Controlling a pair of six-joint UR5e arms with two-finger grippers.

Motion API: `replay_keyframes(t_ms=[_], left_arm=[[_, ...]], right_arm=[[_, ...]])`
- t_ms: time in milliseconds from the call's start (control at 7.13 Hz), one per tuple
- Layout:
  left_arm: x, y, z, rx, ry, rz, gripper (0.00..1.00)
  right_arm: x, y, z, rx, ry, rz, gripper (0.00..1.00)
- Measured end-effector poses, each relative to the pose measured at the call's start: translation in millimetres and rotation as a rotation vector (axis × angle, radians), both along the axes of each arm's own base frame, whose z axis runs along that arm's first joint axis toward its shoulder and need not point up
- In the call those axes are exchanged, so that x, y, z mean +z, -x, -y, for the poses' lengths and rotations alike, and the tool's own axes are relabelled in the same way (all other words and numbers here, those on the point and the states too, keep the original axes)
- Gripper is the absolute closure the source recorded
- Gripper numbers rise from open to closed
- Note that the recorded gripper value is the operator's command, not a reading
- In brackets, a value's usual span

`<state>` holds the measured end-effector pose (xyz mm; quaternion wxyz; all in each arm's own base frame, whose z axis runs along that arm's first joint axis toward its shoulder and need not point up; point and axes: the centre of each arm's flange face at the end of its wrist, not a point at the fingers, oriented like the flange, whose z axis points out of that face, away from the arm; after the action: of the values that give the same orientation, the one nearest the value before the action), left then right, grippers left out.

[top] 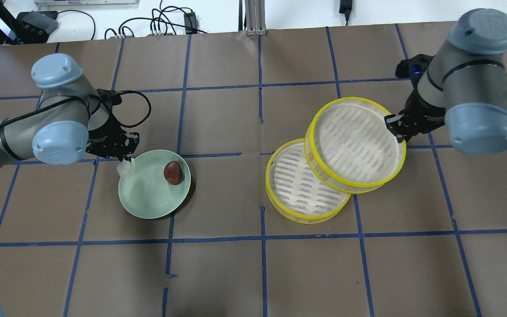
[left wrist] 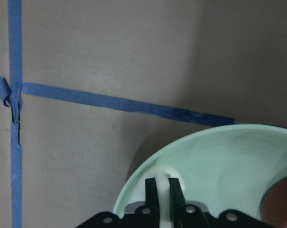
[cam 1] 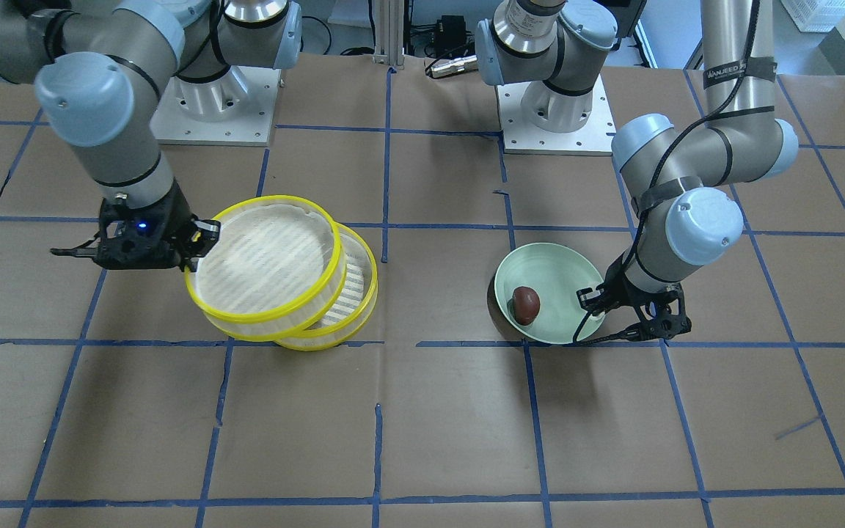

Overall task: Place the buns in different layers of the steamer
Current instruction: 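Move the top tier aside with the right while the left carries the bun in, then release the white bun with the left gripper while the right brings the tier back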

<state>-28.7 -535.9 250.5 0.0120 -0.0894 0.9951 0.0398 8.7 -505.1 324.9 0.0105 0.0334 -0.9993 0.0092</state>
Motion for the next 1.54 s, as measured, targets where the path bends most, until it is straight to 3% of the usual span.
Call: replay_keyframes(t_ms=[280,421,701,1121,1262,1402,1542], left_arm=[[43,54,8,0.026,0.031,0.008,1.00],[63,97,10,0.071,0.052,-0.009,1.00],[83,189,5,0.215,0.095,-0.133,1.00],[53,316,-25,0.333,0.110,-0.218,1.00],[35,355,-38,0.370,0.116,-0.235,0.90],[22,383,-52,0.402,0.115,-0.247,0.05],[14,399,-63,0.415,0.106,-0.250,0.00]], right_arm=[[-11,73,4,0.123,-0.015,-0.003,0.91],[-20,99,5,0.141,-0.023,0.002,0.91],[-29,120,4,0.155,-0.031,0.012,0.92],[-32,124,2,0.154,-0.037,0.015,0.93],[-32,124,2,0.152,-0.038,0.015,0.93],[-32,124,2,0.150,-0.040,0.015,0.93],[-32,124,2,0.149,-0.043,0.015,0.92]])
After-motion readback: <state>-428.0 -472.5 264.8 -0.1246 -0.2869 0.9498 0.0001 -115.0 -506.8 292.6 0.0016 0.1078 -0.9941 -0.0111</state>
